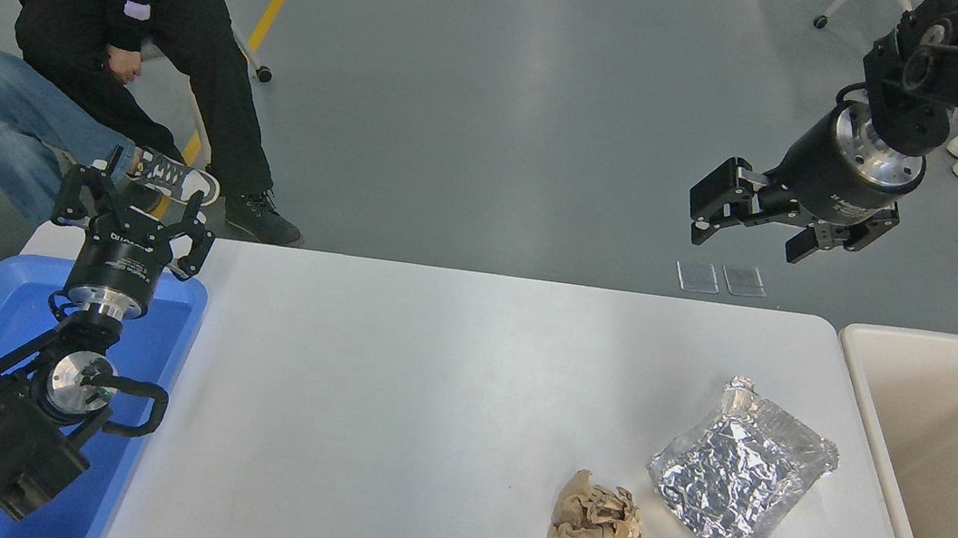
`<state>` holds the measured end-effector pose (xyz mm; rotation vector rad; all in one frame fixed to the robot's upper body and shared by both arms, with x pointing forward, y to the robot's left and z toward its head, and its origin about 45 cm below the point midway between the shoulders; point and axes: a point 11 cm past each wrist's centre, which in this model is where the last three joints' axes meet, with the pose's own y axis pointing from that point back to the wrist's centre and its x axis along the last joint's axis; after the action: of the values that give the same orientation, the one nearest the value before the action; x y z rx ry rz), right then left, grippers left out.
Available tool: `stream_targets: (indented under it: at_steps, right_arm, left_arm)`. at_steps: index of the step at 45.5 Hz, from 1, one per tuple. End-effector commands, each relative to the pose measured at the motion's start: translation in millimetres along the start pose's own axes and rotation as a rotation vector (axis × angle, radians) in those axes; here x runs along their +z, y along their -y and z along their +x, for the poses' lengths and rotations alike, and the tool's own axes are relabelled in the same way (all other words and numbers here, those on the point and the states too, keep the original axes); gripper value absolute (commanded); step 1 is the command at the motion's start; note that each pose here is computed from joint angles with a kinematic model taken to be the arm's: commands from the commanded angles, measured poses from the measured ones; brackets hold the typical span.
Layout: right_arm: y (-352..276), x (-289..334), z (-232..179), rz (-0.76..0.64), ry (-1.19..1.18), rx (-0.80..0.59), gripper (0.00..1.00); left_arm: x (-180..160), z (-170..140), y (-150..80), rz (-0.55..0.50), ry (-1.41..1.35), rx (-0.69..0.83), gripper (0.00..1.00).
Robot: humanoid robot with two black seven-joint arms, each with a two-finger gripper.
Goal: Pick up foil plate and place in dustbin
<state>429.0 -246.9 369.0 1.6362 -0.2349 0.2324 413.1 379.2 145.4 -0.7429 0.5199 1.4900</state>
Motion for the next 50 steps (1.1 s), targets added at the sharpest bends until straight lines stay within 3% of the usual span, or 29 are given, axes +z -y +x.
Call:
stream_targets:
  at_steps: [1,39,50]
  right_arm:
    - [-0.7,-2.9,0.5,0.003,-0.005,0.002,1.0]
    - [-5.8,0.6,2.9,-0.008,-0.003,0.014,1.0]
    - [-4.8,-8.0,3.0,0.056,0.057,0.015,1.0]
  left_arm:
    - [0.0,0.1,0.0,-0.001,-0.001,0.001,0.99]
    - [0.7,0.4,0.1,-0.002,0.0,0.002,0.99]
    - [0.6,0.3,0.1,-0.001,0.001,0.001,0.99]
